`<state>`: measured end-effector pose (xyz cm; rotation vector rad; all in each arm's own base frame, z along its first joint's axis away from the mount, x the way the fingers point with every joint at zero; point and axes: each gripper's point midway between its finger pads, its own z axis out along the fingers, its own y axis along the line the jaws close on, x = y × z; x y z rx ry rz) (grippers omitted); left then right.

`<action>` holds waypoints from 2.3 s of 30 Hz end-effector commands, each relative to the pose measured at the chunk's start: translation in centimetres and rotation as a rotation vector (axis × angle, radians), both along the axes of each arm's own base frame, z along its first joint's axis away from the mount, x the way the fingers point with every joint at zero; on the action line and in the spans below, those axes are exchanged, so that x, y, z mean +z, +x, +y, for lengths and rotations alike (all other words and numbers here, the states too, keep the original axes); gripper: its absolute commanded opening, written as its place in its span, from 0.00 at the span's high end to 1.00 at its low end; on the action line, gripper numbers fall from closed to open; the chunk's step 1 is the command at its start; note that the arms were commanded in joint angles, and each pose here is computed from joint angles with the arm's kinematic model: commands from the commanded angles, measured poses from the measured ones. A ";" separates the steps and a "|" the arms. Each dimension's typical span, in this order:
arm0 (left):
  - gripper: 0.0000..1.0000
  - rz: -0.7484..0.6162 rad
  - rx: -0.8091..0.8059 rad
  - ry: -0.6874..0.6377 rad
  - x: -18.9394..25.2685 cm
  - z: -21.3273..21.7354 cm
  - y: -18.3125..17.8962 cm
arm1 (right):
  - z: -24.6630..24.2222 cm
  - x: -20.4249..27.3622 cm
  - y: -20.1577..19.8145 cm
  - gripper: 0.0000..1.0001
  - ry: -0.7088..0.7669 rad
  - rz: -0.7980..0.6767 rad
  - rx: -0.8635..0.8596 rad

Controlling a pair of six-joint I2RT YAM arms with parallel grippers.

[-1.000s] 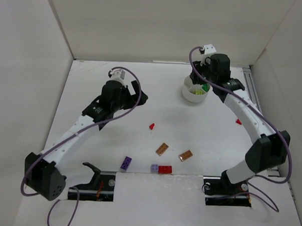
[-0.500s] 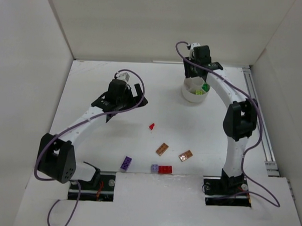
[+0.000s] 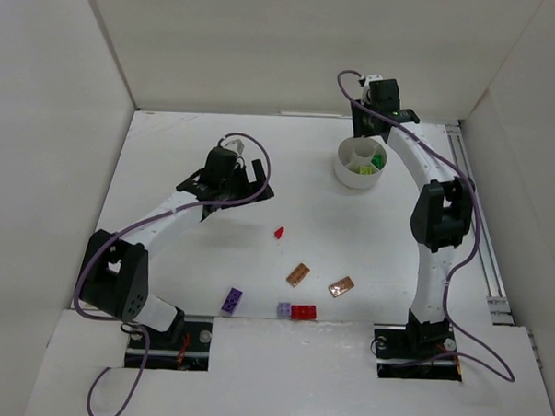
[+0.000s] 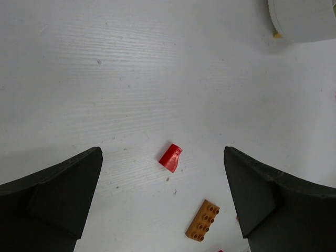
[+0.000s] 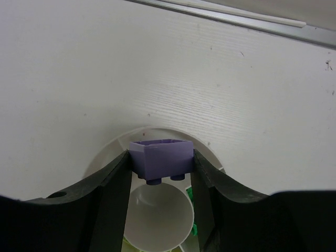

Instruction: Sort the legos into containers by color

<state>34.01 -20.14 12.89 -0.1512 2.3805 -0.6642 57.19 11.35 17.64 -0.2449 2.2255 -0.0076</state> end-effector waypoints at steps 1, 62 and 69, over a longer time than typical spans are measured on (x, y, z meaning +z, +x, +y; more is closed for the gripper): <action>0.00 -0.079 -0.019 -0.031 2.7 -0.6 1.4 | -0.2 0.1 0.2 0.77 -0.008 -0.003 0.000; 0.14 0.439 0.490 0.342 -7.5 4.3 -24.9 | 4.2 0.6 -27.8 0.00 0.231 -0.004 0.073; 0.00 0.410 0.653 0.410 -8.1 5.6 -24.1 | 3.8 0.4 -28.5 0.00 0.217 -0.003 0.068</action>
